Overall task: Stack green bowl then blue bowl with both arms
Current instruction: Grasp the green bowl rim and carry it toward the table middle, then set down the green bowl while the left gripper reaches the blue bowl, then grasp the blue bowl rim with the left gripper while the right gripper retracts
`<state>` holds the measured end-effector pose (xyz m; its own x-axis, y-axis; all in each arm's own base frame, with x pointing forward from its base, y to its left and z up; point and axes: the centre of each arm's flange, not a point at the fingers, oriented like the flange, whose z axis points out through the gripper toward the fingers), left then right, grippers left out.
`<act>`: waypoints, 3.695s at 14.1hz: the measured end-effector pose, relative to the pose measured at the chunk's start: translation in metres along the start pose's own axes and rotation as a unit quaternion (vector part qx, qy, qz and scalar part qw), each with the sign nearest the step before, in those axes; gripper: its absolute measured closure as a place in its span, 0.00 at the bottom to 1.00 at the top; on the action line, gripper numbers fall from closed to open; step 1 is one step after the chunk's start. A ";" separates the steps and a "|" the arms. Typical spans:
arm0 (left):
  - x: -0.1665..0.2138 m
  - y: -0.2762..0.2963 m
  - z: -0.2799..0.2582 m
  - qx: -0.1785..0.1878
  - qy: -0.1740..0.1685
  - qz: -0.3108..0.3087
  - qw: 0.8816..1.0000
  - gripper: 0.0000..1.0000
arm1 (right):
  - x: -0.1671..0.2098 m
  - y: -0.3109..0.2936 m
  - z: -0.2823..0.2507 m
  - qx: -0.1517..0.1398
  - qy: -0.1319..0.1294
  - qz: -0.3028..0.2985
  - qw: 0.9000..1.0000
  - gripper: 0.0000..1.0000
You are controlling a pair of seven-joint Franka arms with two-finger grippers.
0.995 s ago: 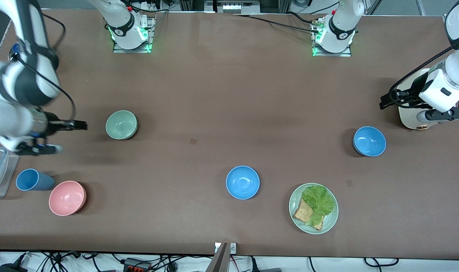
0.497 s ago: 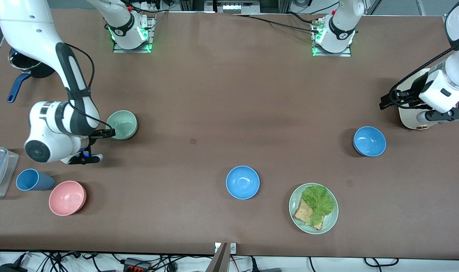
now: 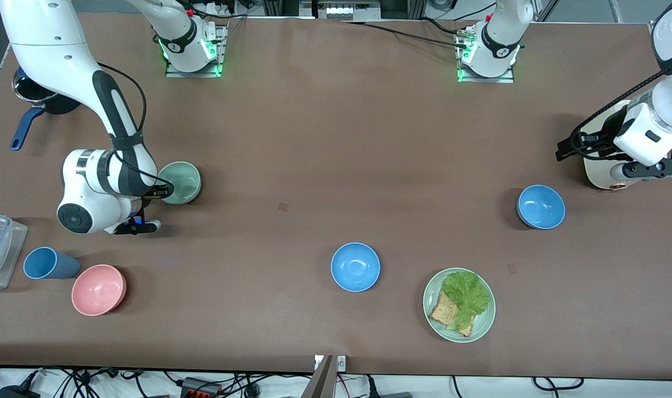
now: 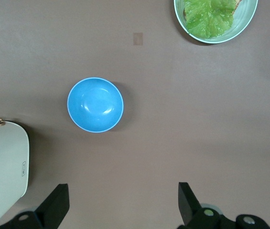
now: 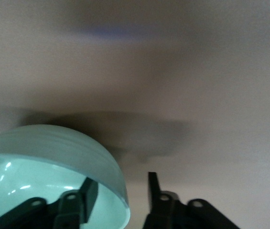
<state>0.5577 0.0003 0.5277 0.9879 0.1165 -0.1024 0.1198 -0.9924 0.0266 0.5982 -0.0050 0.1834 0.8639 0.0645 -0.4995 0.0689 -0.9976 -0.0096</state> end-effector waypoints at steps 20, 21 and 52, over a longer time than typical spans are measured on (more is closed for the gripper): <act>0.003 -0.008 0.003 -0.001 -0.003 -0.007 1.000 0.00 | -0.056 -0.418 0.012 0.073 0.056 0.024 0.995 0.95; 0.003 -0.009 0.004 -0.001 -0.004 -0.008 1.000 0.00 | -0.057 -0.425 0.019 0.072 0.056 0.028 0.995 0.95; 0.043 -0.149 0.304 -0.007 0.018 0.017 1.000 0.51 | -0.096 -0.042 -0.345 0.059 0.270 0.111 0.955 0.00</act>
<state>0.5520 0.1418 0.2171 0.9943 0.0843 -0.0658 0.0872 -0.9952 0.0433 0.6842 0.0394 0.5308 0.9839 -0.1776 0.0184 -0.1759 -0.9819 -0.0696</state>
